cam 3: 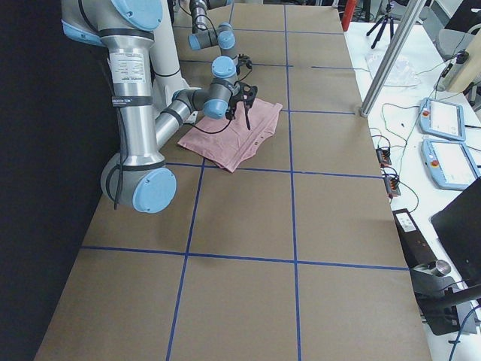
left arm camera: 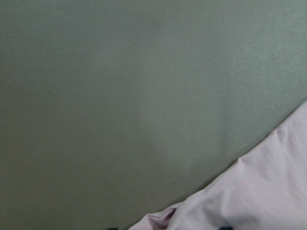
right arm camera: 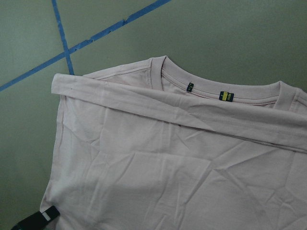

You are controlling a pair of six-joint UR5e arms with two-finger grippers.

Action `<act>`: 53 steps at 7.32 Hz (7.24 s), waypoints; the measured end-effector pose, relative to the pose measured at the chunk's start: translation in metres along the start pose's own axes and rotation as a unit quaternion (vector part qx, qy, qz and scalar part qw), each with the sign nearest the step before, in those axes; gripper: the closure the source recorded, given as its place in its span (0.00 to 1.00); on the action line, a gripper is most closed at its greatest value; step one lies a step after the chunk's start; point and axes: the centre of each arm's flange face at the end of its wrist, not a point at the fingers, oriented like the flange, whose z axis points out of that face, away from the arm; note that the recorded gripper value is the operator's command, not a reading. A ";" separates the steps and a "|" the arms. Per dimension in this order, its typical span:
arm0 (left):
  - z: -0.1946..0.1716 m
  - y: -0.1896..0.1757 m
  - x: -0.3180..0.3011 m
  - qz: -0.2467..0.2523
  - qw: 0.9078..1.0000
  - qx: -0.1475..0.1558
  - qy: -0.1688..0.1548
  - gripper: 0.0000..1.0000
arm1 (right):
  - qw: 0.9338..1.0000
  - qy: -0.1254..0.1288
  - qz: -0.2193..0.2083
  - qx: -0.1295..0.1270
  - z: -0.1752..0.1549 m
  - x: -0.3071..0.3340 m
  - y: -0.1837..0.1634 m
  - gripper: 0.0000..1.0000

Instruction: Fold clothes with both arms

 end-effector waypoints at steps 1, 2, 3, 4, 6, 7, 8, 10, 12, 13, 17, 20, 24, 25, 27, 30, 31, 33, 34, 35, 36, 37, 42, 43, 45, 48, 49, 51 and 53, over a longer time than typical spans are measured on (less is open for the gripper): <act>-0.004 -0.002 0.001 -0.001 1.000 0.000 0.004 1.00 | 1.000 0.000 0.000 0.000 0.000 0.000 0.000 0.00; -0.008 -0.005 0.002 -0.002 1.000 0.001 0.007 1.00 | 1.000 0.000 0.000 0.001 0.000 0.000 0.000 0.00; -0.012 -0.013 0.003 -0.007 1.000 0.004 0.010 1.00 | 1.000 0.000 0.000 0.002 0.001 0.000 -0.001 0.00; -0.016 -0.028 0.004 -0.015 1.000 0.012 0.013 1.00 | 1.000 0.000 0.000 0.003 0.001 0.000 -0.001 0.00; -0.022 -0.083 0.005 -0.018 0.999 0.044 0.013 1.00 | 1.000 0.000 0.003 0.009 -0.002 0.000 -0.006 0.00; -0.018 -0.117 0.007 -0.014 0.998 0.066 0.009 1.00 | 1.000 -0.002 0.005 0.014 -0.005 0.001 -0.011 0.00; -0.005 -0.153 0.016 -0.008 0.996 0.090 0.003 1.00 | 1.000 -0.003 0.007 0.022 -0.008 0.001 -0.016 0.00; 0.022 -0.237 0.035 0.009 0.991 0.130 0.007 1.00 | 0.999 -0.003 -0.002 0.040 -0.010 0.002 -0.023 0.00; 0.023 -0.297 0.067 0.033 0.986 0.159 0.034 1.00 | 0.998 0.005 -0.026 0.058 -0.005 0.005 -0.032 0.00; 0.018 -0.309 0.098 0.040 0.984 0.166 0.058 1.00 | 0.997 0.011 -0.033 0.069 0.001 0.005 -0.039 0.00; 0.035 -0.334 0.144 0.069 0.972 0.210 0.084 0.00 | 0.994 0.031 -0.045 0.092 0.020 0.011 -0.058 0.00; 0.028 -0.355 0.135 0.086 0.970 0.211 0.081 0.00 | 0.994 0.034 -0.045 0.092 0.022 0.012 -0.060 0.00; -0.039 -0.295 0.030 0.070 0.985 0.096 0.124 0.00 | 0.995 0.048 -0.045 0.078 0.035 0.017 -0.054 0.00; -0.052 -0.263 0.007 0.034 0.990 0.068 0.116 0.00 | 0.995 0.055 -0.046 0.074 0.040 0.016 -0.050 0.00; -0.045 -0.153 -0.047 -0.057 0.993 0.012 0.102 0.00 | 0.994 0.073 -0.047 0.065 0.048 0.004 -0.040 0.00; -0.022 -0.015 -0.063 -0.127 0.991 -0.025 0.036 0.00 | 0.994 0.076 -0.051 0.062 0.052 -0.003 -0.036 0.00; -0.020 0.007 -0.054 -0.129 0.991 -0.027 0.018 0.00 | 0.994 0.077 -0.051 0.062 0.052 -0.003 -0.036 0.00; -0.010 0.014 -0.048 -0.130 0.991 -0.018 -0.002 0.01 | 0.994 0.078 -0.051 0.062 0.053 -0.003 -0.036 0.00; -0.006 0.008 -0.048 -0.132 0.991 -0.011 -0.006 0.02 | 0.994 0.078 -0.052 0.062 0.053 -0.003 -0.036 0.00; -0.004 0.001 -0.048 -0.134 0.991 -0.004 -0.007 0.03 | 0.994 0.078 -0.052 0.062 0.053 -0.003 -0.036 0.00; -0.003 -0.004 -0.049 -0.135 0.991 0.001 -0.008 0.04 | 0.994 0.077 -0.052 0.062 0.053 -0.003 -0.036 0.00; -0.002 -0.007 -0.050 -0.136 0.991 0.003 -0.009 0.05 | 0.994 0.077 -0.052 0.062 0.053 -0.004 -0.036 0.00; 0.010 -0.007 -0.053 -0.135 0.991 0.008 -0.020 0.28 | 0.994 0.077 -0.052 0.063 0.052 -0.004 -0.037 0.00; 0.009 -0.007 -0.052 -0.136 0.991 0.007 -0.019 0.44 | 0.994 0.076 -0.052 0.064 0.051 -0.004 -0.037 0.00; 0.006 -0.008 -0.051 -0.136 0.991 0.006 -0.016 0.64 | 0.994 0.075 -0.052 0.064 0.050 -0.004 -0.037 0.00; 0.004 -0.008 -0.051 -0.136 0.991 0.006 -0.015 0.98 | 0.994 0.075 -0.052 0.065 0.050 -0.005 -0.037 0.00; 0.003 -0.008 -0.052 -0.136 0.991 0.005 -0.014 1.00 | 0.994 0.075 -0.051 0.065 0.050 -0.005 -0.037 0.00; -0.009 -0.008 -0.049 -0.134 0.991 0.002 -0.004 1.00 | 0.994 0.074 -0.051 0.064 0.049 -0.005 -0.037 0.00; -0.034 -0.007 -0.047 -0.118 0.993 -0.002 0.003 1.00 | 0.994 0.077 -0.051 0.057 0.054 -0.004 -0.032 0.00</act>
